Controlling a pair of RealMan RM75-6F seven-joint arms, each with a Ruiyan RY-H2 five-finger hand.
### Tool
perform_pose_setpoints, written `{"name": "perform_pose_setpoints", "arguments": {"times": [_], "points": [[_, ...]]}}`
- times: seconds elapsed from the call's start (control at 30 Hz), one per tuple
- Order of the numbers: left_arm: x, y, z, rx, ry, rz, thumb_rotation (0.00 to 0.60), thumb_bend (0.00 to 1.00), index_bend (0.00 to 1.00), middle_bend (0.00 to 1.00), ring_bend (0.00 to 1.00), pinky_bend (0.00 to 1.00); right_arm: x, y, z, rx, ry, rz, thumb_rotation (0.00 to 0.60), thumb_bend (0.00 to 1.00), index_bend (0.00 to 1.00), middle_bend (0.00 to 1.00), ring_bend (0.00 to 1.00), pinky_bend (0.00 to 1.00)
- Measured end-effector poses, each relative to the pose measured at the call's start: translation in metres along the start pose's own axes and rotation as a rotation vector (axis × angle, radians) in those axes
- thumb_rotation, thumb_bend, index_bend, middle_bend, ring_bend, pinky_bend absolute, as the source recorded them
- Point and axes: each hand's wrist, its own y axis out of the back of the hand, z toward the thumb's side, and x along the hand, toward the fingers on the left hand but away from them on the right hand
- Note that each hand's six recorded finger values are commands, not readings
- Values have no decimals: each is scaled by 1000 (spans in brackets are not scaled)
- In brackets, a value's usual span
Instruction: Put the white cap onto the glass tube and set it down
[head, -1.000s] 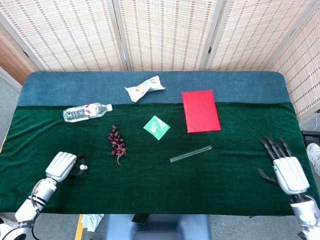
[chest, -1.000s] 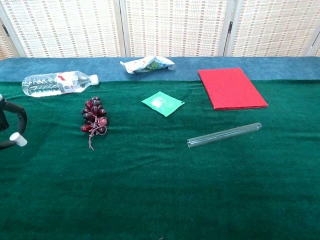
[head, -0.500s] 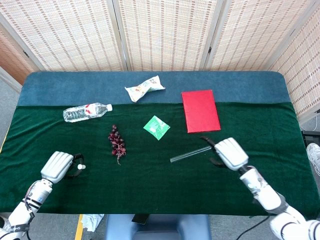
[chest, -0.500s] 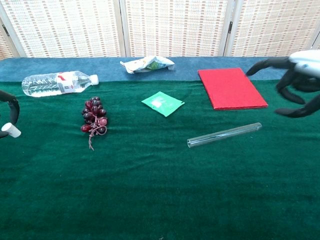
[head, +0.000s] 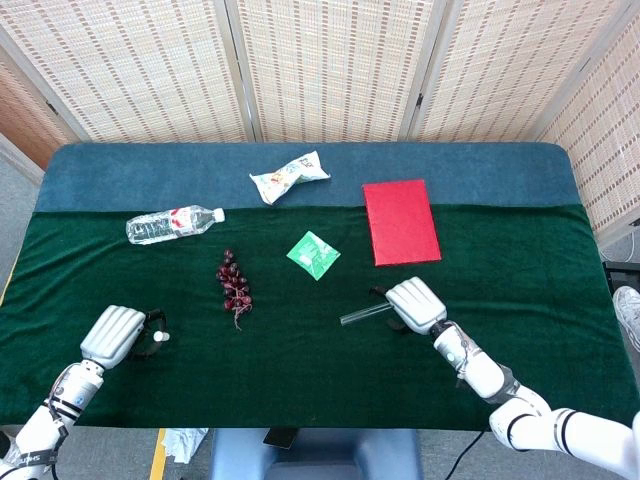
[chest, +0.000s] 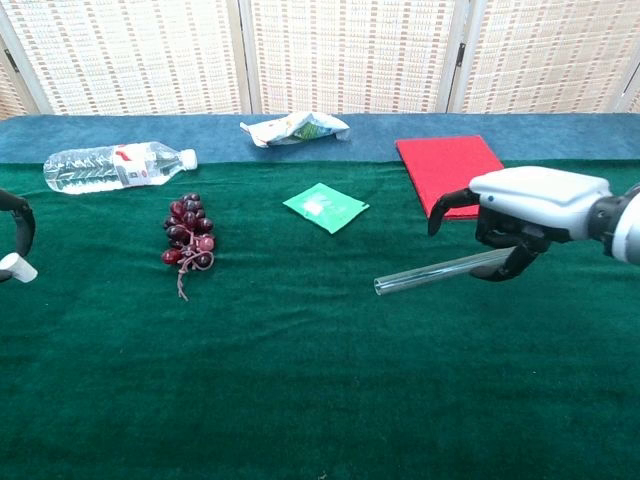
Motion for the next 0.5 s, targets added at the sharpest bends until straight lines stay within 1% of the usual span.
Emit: {"name": "perform_pose_setpoints", "arguments": {"times": [0.07, 0.37, 0.5], "points": [[0, 0, 0, -1, 1, 0, 600, 431, 639, 1000, 944, 934, -5, -2, 2, 2, 2, 8, 600, 351, 337, 992, 1000, 1000], [1, -2, -2, -5, 6, -4, 600, 432, 639, 1000, 944, 934, -23, -10, 8, 10, 6, 47, 600, 352, 346, 993, 1000, 1000], [1, -3, -3, -7, 7, -4, 600, 432, 639, 1000, 944, 934, -28, -13, 11, 24, 5, 58, 600, 352, 369, 993, 1000, 1000]]}}
